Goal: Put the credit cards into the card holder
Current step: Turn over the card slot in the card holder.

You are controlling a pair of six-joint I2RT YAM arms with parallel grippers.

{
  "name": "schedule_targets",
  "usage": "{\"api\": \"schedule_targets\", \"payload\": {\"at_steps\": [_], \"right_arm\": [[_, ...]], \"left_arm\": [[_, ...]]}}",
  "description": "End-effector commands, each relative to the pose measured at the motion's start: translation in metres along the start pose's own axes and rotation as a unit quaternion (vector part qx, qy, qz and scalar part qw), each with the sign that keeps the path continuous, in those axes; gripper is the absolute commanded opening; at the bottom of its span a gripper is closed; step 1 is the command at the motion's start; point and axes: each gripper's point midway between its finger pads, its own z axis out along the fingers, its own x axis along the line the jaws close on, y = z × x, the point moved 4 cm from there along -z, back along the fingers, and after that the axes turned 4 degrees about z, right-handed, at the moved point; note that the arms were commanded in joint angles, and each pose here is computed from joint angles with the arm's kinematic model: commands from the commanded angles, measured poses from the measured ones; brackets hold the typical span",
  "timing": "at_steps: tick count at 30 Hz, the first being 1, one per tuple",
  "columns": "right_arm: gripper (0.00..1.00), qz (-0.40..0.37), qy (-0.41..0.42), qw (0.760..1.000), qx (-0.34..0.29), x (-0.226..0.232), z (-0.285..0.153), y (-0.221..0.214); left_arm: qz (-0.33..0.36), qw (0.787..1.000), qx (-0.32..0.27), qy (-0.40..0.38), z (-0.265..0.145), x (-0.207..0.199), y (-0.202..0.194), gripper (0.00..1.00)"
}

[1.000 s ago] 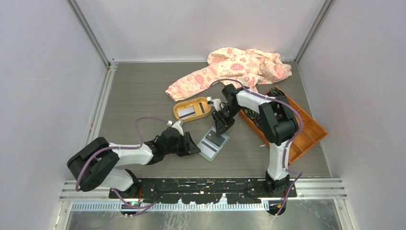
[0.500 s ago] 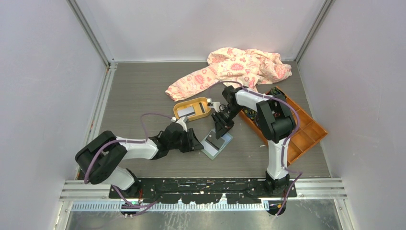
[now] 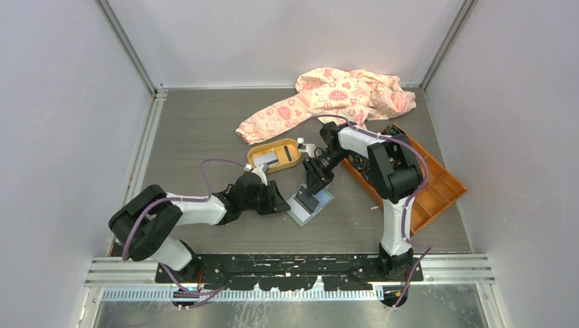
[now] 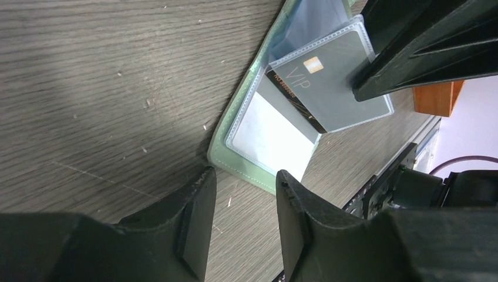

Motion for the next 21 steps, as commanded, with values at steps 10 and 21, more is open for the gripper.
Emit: {"api": "schedule_targets", "payload": {"at_steps": [10,21], "right_arm": [[0.41,-0.022,0.036,0.999,-0.014,0.023,-0.007,0.008],[0.54,-0.028,0.057,0.998,0.000,0.030,-0.002,0.004]], "left_arm": [[0.015,0.999,-0.037,-0.008,-0.033,-0.009,0.009,0.42],[0.012,0.999,-0.017,-0.035,-0.016,-0.020,0.006,0.41]]}}
